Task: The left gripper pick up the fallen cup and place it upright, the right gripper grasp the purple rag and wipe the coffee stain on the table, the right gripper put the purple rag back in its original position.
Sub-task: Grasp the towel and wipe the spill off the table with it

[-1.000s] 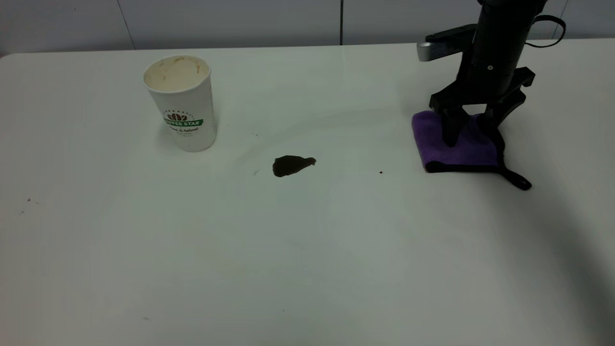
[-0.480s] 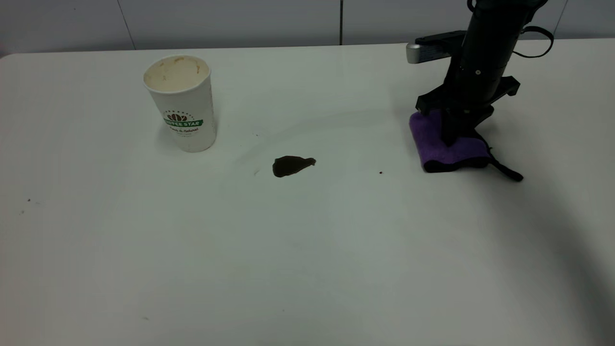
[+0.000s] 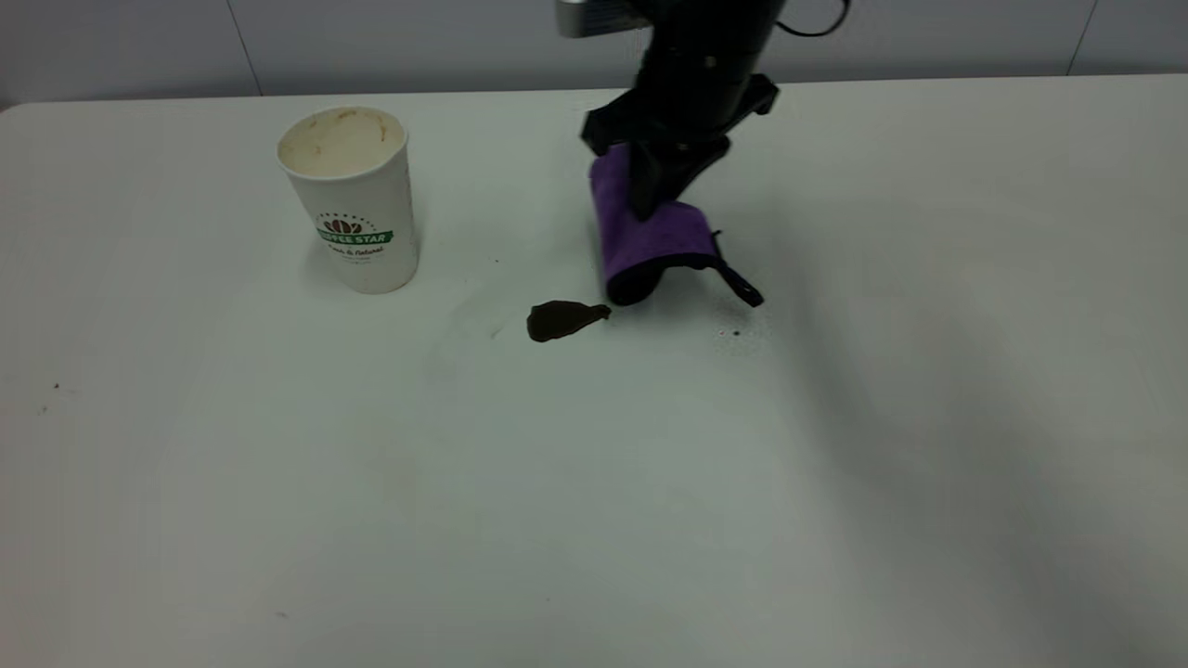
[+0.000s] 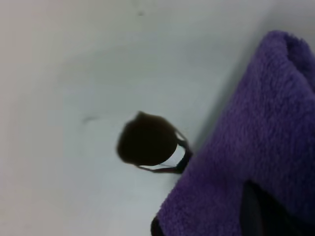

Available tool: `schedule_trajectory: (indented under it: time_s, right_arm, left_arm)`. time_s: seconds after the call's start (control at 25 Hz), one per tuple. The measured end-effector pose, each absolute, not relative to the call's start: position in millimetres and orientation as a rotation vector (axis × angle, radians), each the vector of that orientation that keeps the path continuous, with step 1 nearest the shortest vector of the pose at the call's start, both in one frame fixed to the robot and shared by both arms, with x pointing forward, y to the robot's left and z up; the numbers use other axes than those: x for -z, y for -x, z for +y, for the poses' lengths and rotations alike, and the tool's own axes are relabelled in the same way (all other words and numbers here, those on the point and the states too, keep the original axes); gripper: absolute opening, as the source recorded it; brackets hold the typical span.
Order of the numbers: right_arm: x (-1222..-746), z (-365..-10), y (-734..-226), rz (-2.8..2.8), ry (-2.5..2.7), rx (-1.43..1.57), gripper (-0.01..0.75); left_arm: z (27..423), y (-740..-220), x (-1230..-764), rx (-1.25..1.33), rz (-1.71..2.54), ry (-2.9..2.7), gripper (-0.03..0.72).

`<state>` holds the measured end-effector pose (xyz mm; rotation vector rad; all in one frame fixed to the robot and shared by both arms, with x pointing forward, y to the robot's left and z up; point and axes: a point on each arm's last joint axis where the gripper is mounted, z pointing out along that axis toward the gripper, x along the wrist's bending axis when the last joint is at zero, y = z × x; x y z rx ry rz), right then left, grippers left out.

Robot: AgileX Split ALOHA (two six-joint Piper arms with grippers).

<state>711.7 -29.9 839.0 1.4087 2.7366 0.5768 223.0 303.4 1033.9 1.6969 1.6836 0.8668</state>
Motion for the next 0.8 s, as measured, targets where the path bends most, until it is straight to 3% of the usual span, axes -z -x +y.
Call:
schedule_trajectory:
  time_s: [0.24,0.56,0.8]
  right_arm:
    - [-830,2,-692,2.758,-1.362,-0.545,0.082]
    - [-779,-23,-698,2.732,-1.555,-0.441,0.082]
    - [-764,-8,-694,2.765,-1.679,-0.669,0.082]
  left_arm:
    - [303,-223,-1034,-0.867,1.684,-1.697,0.24]
    - [303,-223,-1034,-0.868,1.684,-1.697,0.24]
    - [303,-223,-1034,-0.868,1.684,-1.697,0.24]
